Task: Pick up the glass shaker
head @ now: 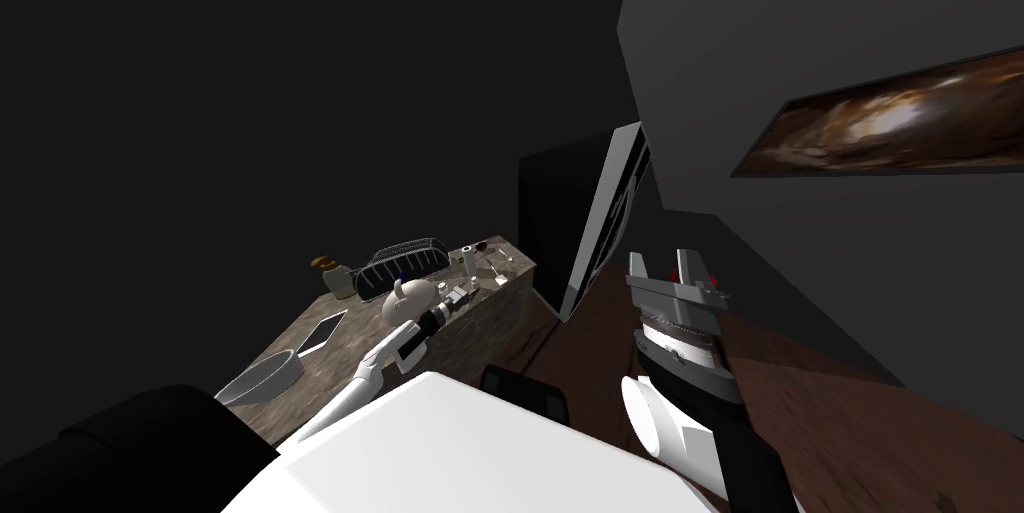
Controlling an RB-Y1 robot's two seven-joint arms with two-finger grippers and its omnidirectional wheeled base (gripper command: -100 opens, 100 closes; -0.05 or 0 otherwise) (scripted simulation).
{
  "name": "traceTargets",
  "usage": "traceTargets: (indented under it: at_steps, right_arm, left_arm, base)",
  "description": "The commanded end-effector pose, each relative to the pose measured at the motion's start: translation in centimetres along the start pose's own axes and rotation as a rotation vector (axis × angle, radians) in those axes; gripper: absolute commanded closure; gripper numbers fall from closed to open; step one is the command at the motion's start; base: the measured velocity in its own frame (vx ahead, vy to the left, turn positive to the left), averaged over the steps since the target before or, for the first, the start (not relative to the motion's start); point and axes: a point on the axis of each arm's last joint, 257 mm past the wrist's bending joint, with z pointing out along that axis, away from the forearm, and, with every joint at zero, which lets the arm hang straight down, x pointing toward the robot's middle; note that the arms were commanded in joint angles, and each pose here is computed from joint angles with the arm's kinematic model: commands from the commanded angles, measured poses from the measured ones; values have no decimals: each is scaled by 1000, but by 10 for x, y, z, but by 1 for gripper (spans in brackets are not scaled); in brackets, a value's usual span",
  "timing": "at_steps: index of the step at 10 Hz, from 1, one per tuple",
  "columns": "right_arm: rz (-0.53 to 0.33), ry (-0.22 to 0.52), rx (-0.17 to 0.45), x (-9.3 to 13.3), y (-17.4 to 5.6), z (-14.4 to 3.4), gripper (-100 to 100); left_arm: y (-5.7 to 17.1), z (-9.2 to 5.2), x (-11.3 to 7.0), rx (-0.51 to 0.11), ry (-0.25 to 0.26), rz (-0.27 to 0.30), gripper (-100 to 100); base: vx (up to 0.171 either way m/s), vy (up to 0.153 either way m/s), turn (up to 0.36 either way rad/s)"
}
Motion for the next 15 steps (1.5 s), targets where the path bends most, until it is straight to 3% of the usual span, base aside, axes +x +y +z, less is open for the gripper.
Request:
traceTargets:
  at_steps: [1,5,6,7,12,15]
  right_arm:
    - [0,0,0,0,0,0,0]
    - [0,0,0,0,0,0,0]
    - [0,0,0,0,0,0,0]
    - [0,0,0,0,0,0,0]
    - [0,0,0,0,0,0,0]
    - [0,0,0,0,0,0,0]
  left_arm:
    - [0,0,0,0,0,0,100]
    - [-1,0,-1,2,-1,1,100]
    - [-1,0,-1,2,-1,1,0]
    - [19,-5,-5,-35,2,36,-100]
    - [69,-20,-15,-127,10,123,-100]
    - [77,-19,-13,-140,0,132,-100]
  base:
    - [0,0,0]
    - [0,0,0]
    - [0,0,0]
    - [-101,-38,233]
    - [-134,-105,148]
    - [-47,-35,-23]
